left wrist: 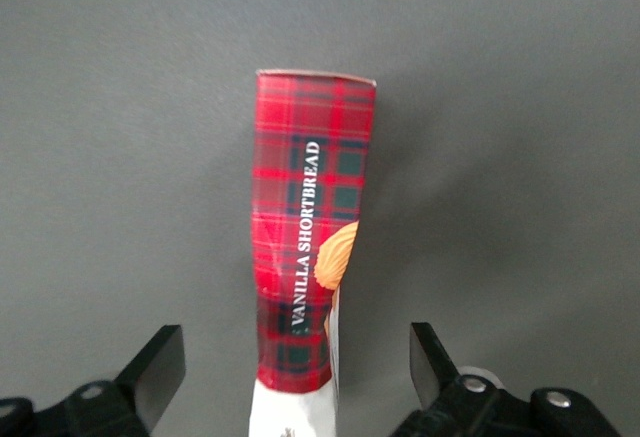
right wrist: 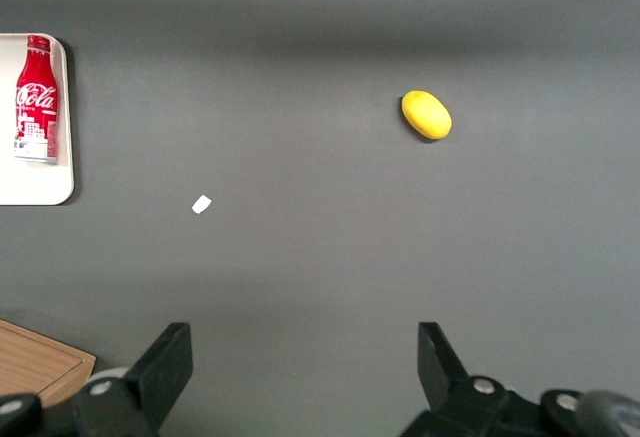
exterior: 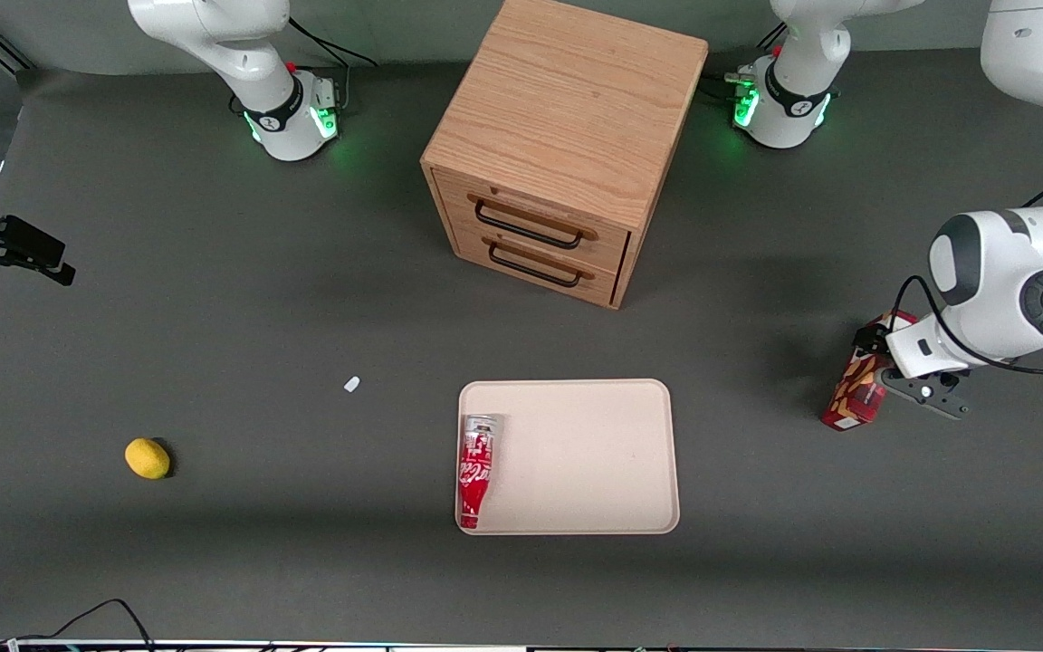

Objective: Place red cookie box on tray
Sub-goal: 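Close the left gripper on the red shortbread box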

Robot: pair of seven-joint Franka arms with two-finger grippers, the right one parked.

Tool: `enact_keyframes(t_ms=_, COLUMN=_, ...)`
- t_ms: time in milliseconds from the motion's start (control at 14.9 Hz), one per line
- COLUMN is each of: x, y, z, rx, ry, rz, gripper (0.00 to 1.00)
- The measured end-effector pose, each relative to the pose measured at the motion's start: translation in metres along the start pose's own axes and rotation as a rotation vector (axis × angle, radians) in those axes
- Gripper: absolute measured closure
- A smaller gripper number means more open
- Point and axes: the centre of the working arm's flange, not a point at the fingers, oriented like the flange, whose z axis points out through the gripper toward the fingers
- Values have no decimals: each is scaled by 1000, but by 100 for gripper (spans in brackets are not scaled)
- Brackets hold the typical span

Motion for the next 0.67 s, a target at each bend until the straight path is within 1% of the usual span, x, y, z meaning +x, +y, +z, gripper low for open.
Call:
enact_keyframes(t_ms=67, x=0, y=0, z=4, rx=0, ry=0, rz=3, gripper=0)
enact_keyframes(t_ms=336, x=6, y=-1, z=23, rx=13, ry=28, rz=12, gripper=0)
enact_keyframes(t_ms=403, x=7, y=-1, z=27, rx=13, ry=29, rz=14, gripper=5)
enact_keyframes(t_ms=471, x=8, y=-1, z=29, rx=13, ry=29, rz=16, gripper=5)
enact_keyframes(t_ms=538, x=8, y=-1, z=30, rx=12, ry=28, rz=16, gripper=12)
enact_keyframes(t_ms=672, x=8, y=-1, z=30, rx=12, ry=28, rz=17, gripper=34)
